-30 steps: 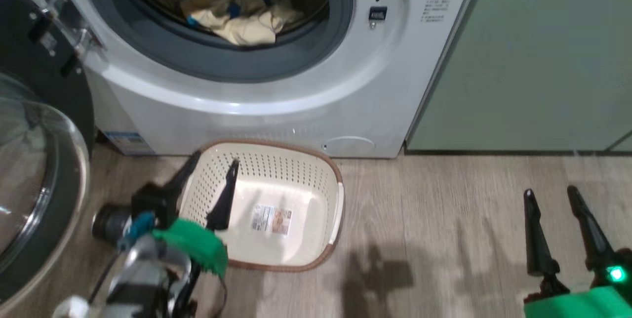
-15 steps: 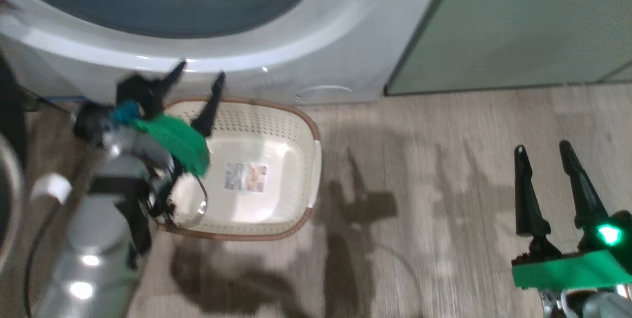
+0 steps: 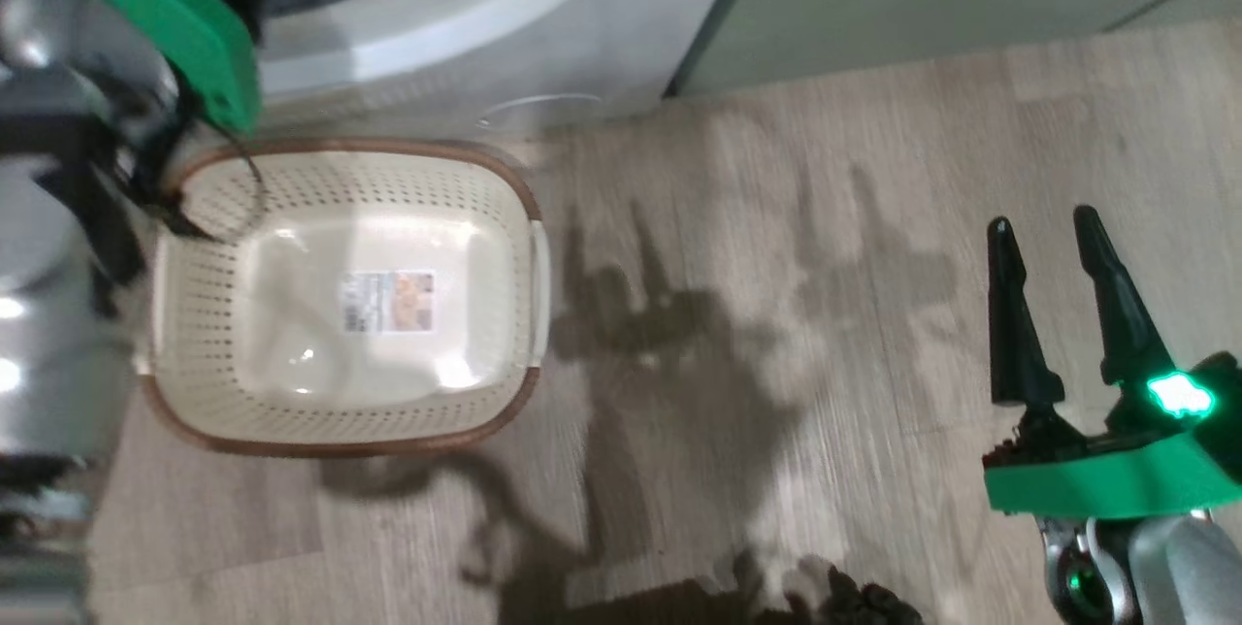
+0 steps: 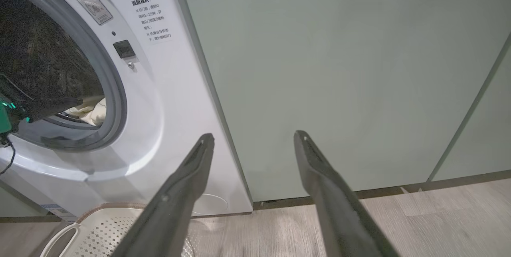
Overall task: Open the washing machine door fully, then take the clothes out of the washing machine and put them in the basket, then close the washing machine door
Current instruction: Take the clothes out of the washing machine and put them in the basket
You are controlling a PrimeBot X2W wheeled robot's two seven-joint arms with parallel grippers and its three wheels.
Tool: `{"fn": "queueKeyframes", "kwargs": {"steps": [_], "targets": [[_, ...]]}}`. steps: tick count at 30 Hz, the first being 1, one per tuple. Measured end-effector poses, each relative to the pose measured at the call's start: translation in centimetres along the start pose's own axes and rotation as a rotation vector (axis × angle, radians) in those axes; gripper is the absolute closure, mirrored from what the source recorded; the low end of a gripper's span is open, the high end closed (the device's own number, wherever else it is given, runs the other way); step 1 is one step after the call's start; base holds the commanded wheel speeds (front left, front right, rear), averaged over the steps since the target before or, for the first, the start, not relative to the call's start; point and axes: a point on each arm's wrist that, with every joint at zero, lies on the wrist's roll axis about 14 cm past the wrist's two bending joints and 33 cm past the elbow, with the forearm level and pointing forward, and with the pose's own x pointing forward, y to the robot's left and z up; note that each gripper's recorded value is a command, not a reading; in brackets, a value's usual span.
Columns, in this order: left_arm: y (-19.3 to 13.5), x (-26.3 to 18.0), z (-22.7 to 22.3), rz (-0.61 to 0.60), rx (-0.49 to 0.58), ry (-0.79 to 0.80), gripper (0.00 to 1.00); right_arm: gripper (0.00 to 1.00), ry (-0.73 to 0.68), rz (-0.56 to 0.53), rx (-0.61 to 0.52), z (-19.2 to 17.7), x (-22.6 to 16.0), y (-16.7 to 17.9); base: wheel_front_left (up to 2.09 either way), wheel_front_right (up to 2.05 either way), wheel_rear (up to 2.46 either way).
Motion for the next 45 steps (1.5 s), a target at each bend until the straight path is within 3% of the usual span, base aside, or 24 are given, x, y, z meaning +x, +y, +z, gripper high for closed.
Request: {"fn": "queueKeyframes", "kwargs": {"steps": [8,17,18,19,21,31,45], "targets": [[-0.1,4.3,0.6,-0.048,0.054,0.077,0.00,0.00,0.007,-0.042,0.015,-0.3,0.5,-1.4,0.00,0.00,0.00],[0.5,6.8,-1.6,-0.050,0.096,0.212,0.00,0.00,0.029,-0.053,0.011,-1.0,0.8,-1.7,0.00,0.00,0.00],[0.6,6.9,-1.9,-0.042,0.103,0.226,0.17,0.00,0.032,-0.055,0.010,-1.1,0.8,-1.8,0.00,0.00,0.00],[0.6,6.9,-2.3,-0.038,0.109,0.248,0.54,0.00,0.034,-0.055,0.009,-1.1,0.8,-1.8,0.00,0.00,0.00],[0.7,7.1,-2.8,-0.032,0.120,0.273,1.00,0.00,0.037,-0.053,0.007,-1.3,0.8,-1.7,0.00,0.00,0.00],[1.7,7.1,-2.7,-0.009,0.123,0.272,1.00,0.00,0.042,-0.029,-0.002,-1.7,1.6,-1.2,0.00,0.00,0.00],[2.1,3.9,1.3,0.000,0.092,0.045,1.00,0.00,0.014,0.012,-0.034,-1.2,2.4,-0.2,0.00,0.00,0.00]]}}
